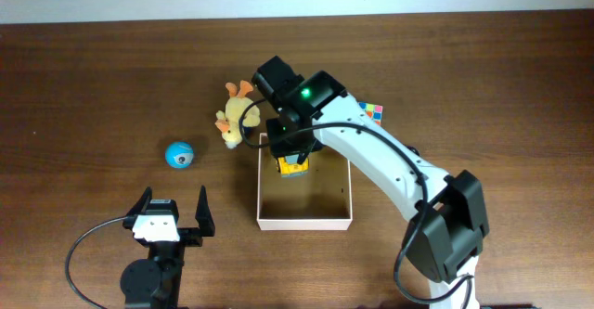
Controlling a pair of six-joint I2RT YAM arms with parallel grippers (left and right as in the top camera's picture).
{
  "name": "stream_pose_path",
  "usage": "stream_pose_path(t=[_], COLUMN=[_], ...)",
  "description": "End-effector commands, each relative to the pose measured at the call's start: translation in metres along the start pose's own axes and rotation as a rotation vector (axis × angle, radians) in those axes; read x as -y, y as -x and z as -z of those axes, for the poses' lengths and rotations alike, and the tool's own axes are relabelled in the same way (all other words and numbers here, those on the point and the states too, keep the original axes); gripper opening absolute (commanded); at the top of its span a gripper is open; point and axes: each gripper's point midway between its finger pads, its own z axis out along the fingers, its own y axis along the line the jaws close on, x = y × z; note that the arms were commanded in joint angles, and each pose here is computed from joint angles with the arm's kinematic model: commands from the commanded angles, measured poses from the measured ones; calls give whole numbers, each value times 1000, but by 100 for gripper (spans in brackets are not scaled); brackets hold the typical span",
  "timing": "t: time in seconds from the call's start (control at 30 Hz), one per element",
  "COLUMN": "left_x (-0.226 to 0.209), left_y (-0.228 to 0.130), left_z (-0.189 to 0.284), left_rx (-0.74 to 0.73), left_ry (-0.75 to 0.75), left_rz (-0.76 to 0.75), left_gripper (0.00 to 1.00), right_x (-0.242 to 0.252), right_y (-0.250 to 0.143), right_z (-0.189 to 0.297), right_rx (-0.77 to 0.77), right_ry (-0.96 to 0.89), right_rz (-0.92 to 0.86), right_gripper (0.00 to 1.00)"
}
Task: Pack container
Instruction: 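Carry the truck with the right gripper into the pink box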
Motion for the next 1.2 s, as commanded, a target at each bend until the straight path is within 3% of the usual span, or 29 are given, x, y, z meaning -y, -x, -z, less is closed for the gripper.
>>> stream_pose_path(t=[0.0,0.5,1.17], left_x=[1,1,1], left_y=[-3,-3,-3], left_z=[-1,-1,-1], left_rx=[-3,-3,-3], left_ry=[-7,-7,-7], left_rz=[7,7,7], left_gripper=[99,99,99], right_x=[-7,-8,-24], right_y=[2,7,-5], right_z=[-12,-44,-46], right_rx=[7,10,-20], right_ry=[-28,-73,-43], right_rz=[-13,-75,-65], right_gripper=[46,46,45])
